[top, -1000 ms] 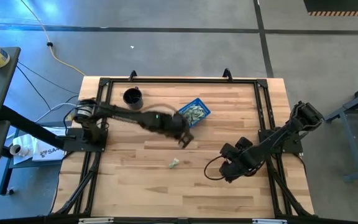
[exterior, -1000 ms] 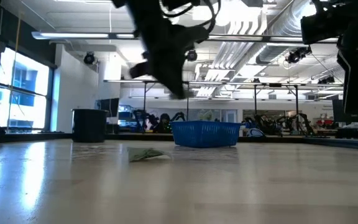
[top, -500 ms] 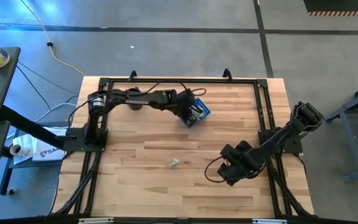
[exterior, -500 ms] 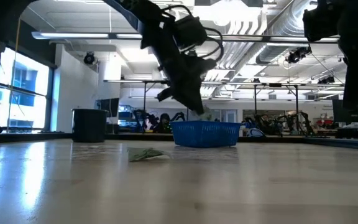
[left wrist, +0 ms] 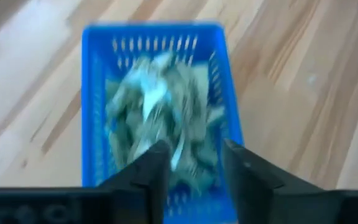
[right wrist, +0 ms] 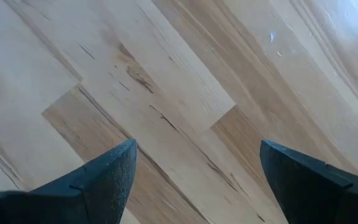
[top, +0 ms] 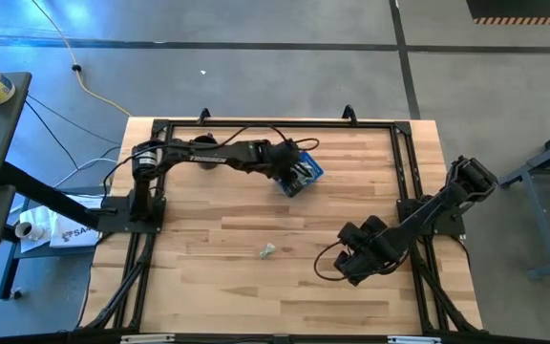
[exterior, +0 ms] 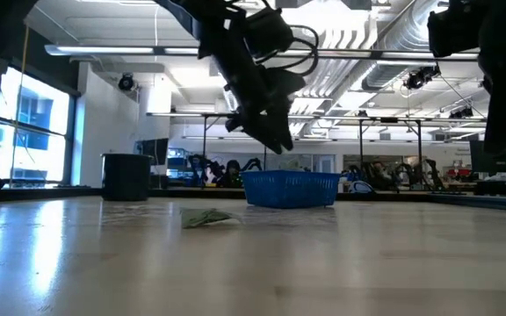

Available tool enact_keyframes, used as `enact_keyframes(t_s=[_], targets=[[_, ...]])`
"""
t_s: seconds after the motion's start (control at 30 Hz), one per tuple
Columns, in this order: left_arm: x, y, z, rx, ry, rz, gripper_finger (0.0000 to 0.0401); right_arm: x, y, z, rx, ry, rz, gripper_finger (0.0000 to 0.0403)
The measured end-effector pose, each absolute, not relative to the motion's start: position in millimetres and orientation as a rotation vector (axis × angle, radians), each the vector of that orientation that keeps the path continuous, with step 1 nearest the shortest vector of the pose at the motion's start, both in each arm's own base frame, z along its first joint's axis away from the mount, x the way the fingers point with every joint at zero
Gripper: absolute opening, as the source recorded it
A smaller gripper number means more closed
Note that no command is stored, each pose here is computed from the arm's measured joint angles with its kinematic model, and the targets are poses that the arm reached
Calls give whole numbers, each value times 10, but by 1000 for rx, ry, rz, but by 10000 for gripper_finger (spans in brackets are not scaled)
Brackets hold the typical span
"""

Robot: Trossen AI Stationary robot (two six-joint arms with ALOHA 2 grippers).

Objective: Pick and place Stevia / Truvia into bins
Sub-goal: Put the green stevia packet into the blue bin

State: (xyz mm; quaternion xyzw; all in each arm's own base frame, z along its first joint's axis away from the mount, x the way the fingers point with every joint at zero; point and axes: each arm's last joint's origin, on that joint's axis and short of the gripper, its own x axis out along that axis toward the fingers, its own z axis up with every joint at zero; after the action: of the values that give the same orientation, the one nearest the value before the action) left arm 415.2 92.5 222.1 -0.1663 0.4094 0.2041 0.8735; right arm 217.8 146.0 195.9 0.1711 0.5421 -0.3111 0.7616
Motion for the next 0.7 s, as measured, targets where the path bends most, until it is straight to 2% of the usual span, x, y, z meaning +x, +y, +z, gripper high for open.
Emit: enact_keyframes(t_s=[0.1,0.2,0.43,0.6,0.7], targets=[[4040,879,2280,-395,932,387,206,2211,1483,1961,360,1169,-624,330],[3910,673,2466,-374,990,296,220,2272,1526,1968,329,1143,-526,330],[3731,-328,2607,-214,1122,82,206,2338,1516,1984,188,1088,-448,330],[3652,-896,2538,-145,1131,109,203,2369,1472,1984,115,1110,-406,330],[3644,-1068,2517,-194,1110,136,202,2377,1460,1981,104,1135,-379,330]])
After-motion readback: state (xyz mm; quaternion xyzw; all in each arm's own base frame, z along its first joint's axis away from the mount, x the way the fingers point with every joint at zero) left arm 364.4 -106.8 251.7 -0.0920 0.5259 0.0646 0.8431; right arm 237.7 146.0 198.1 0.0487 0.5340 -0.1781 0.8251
